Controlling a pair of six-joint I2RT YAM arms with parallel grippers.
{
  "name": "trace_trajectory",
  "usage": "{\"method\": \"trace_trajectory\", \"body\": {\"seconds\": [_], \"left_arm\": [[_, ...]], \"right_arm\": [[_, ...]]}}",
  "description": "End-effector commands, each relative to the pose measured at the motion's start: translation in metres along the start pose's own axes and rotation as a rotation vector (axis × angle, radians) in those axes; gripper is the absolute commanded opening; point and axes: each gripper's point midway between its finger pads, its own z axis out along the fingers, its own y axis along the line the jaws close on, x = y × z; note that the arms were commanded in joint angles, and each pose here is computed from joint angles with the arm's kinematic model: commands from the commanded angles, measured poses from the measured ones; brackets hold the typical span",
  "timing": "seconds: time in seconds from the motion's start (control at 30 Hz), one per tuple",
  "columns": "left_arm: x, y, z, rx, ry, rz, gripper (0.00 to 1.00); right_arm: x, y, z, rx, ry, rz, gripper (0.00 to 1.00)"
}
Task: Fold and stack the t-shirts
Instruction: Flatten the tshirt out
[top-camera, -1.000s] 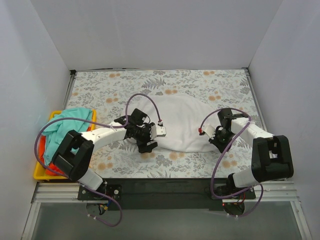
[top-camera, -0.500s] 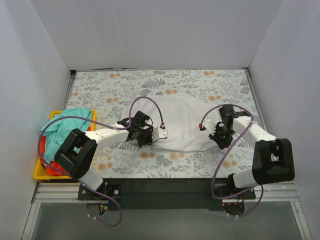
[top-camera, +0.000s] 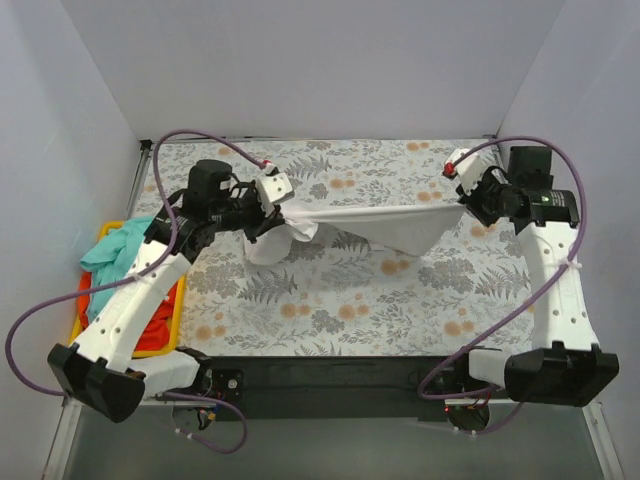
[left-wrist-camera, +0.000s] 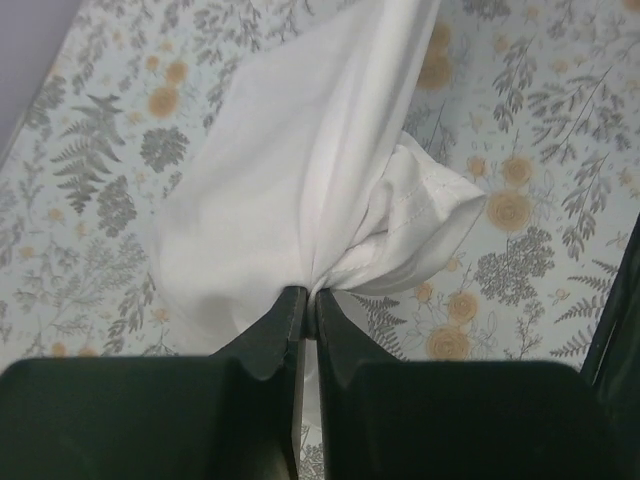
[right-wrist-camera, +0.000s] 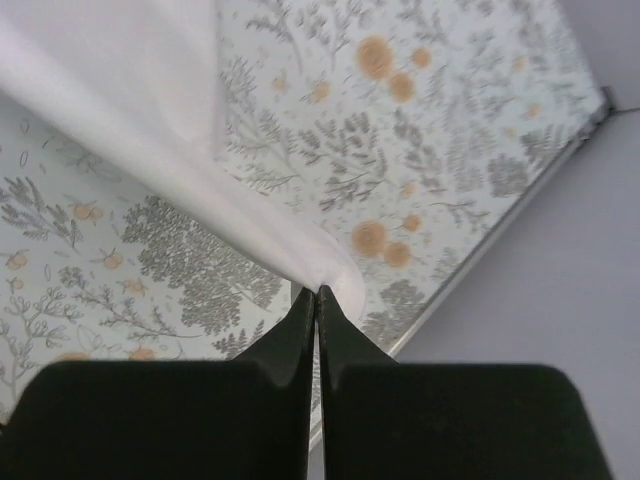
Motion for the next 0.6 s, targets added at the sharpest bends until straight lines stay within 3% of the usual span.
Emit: {"method": "trace_trajectory", "body": {"seconds": [0.0, 0.2, 0.27, 0.43, 0.47, 0.57], "left_arm": [[-0.018, -0.010, -0.038, -0.051, -0.024, -0.084, 0.00], [-0.059, 0.014, -0.090, -0.295, -0.158, -0.023, 0.00], [-0.071, 0.025, -0.096, -0.351, -0.192, -0.007, 0.00], [-0.071, 0.078, -0.054, -0.434, -0.154, 0.029, 0.00], [-0.071, 0.093, -0.046, -0.454, -0.149, 0.058, 0.00], [-0.099, 0.171, -0.022, -0.566, -0.194, 0.061, 0.00]], "right_arm": [[-0.036, -0.009, -0.061, 0.124, -0.120, -0.023, 0.01], [-0.084, -0.035, -0.134, 0.345, -0.274, -0.046, 0.01], [-0.095, -0.048, -0.141, 0.388, -0.306, -0.033, 0.01], [-0.132, -0.107, -0.137, 0.501, -0.388, -0.001, 0.01], [-0.134, -0.125, -0.115, 0.494, -0.372, 0.025, 0.01], [-0.170, -0.182, -0.110, 0.586, -0.442, 0.053, 0.01]]}}
